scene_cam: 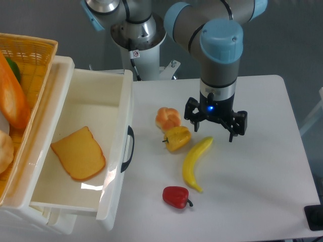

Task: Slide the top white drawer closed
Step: 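Lower the open gripper from above the yellow pepper toward the table, then move the gripper toward the open white drawer's front panel and handle, then push the drawer front with the gripper, sliding the drawer into the cabinet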

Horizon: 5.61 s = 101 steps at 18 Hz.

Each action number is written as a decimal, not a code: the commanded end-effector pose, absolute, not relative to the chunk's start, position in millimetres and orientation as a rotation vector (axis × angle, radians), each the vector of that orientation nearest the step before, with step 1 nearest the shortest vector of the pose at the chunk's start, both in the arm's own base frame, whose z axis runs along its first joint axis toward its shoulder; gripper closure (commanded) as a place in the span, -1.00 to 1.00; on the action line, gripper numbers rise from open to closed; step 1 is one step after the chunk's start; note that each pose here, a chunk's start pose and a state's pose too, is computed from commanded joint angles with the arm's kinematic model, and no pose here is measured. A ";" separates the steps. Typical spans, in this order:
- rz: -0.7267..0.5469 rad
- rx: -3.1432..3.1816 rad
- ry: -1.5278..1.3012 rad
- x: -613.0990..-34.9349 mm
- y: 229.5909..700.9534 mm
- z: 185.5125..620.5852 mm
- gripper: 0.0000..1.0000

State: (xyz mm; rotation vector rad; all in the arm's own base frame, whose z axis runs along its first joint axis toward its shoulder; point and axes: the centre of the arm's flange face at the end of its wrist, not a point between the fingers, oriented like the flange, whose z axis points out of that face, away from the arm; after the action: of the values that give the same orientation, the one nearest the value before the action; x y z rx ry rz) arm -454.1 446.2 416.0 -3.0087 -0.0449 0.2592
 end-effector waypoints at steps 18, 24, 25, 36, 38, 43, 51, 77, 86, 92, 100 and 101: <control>0.233 -3.022 -0.139 -445.9 452.2 386.9 -1.00; 0.183 -3.050 -0.184 -447.7 458.6 359.2 -1.00; 0.176 -3.054 -0.184 -445.3 458.1 355.8 -1.00; 0.068 -3.076 -0.421 -438.6 469.1 310.2 -1.00; 0.052 -3.080 -0.413 -432.6 477.3 304.1 -1.00; -0.067 -3.027 -0.529 -427.7 484.4 290.8 -1.00; -0.178 -2.971 -0.564 -410.6 505.0 284.1 -1.00; -0.252 -2.930 -0.508 -376.0 532.9 294.8 -1.00; -0.266 -2.939 -0.485 -364.1 538.3 298.1 -1.00; -0.278 -2.933 -0.444 -347.6 547.2 304.8 -1.00; -0.284 -2.938 -0.384 -322.2 562.1 307.9 -1.00; -0.280 -2.936 -0.374 -318.3 563.6 310.8 -1.00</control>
State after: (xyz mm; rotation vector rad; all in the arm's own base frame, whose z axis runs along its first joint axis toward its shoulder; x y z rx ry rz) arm -318.3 563.6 310.8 -2.9365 -0.3737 -0.2804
